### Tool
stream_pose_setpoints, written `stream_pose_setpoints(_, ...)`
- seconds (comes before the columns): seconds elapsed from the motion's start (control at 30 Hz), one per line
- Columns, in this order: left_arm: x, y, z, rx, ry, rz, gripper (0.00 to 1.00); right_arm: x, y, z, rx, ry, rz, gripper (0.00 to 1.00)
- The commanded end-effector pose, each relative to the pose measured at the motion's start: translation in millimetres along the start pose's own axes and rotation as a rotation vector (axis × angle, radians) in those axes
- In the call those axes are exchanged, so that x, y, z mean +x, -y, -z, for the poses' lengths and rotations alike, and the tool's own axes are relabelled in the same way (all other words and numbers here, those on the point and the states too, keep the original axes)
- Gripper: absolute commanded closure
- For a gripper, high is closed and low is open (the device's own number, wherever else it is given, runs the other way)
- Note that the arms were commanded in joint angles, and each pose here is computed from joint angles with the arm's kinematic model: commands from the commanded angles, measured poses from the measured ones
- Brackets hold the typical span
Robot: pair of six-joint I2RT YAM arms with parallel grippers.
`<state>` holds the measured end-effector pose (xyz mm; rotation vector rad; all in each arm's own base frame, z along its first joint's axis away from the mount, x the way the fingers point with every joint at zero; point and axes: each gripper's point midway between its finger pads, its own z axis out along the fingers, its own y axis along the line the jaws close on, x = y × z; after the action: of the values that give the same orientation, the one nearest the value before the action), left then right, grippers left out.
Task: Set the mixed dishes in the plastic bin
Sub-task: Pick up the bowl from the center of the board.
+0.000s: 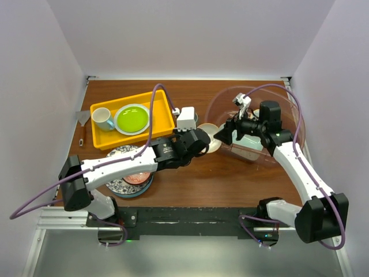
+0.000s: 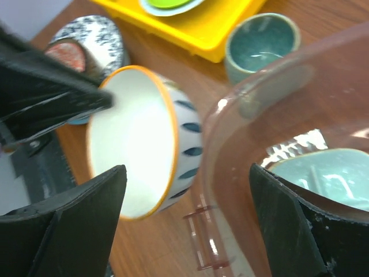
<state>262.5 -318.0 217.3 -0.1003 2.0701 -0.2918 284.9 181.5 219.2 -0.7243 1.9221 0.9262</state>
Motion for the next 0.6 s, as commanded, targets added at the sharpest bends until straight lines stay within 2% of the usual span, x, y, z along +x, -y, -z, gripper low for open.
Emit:
stream_pose_setpoints(0.0,-43,20,15,0.004,0.125,0.12,1.0,-17,21,0,0.164,0.057,0.035,0.18)
stream_pose_setpoints(0.03,-42,23,17,0.003,0.127,0.116,1.0,-18,21,0,0.169,0.06,0.036,0.22)
stream_pose_setpoints(0.07,-41,23,18,-0.009,0.126,0.101,1.0,-19,20,0,0.17,0.063,0.042,0.31)
stream_pose_setpoints(0.13,-41,27,20,-0.029,0.137,0.078,1.0,-22,18,0,0.171,0.067,0.048,0.4)
stream_pose_setpoints(0.17,-46,31,20,-0.04,0.157,0.079,1.0,-23,16,-1,0.169,0.067,0.052,0.51)
stream_pose_setpoints(0.27,-48,37,25,-0.067,0.183,0.045,1.0,-28,16,1,0.187,0.076,0.067,0.7)
stream_pose_setpoints(0.3,-48,41,27,-0.07,0.189,0.038,1.0,-29,18,2,0.202,0.079,0.075,0.86)
stream_pose_setpoints(0.37,-52,41,29,-0.096,0.208,0.017,1.0,-33,17,4,0.212,0.084,0.08,0.98)
stream_pose_setpoints(0.53,-56,48,37,-0.057,0.21,-0.023,0.98,-42,9,12,0.202,0.113,0.107,1.0)
stream_pose_setpoints(0.57,-55,49,41,-0.022,0.189,-0.041,0.79,-42,7,13,0.192,0.114,0.106,1.0)
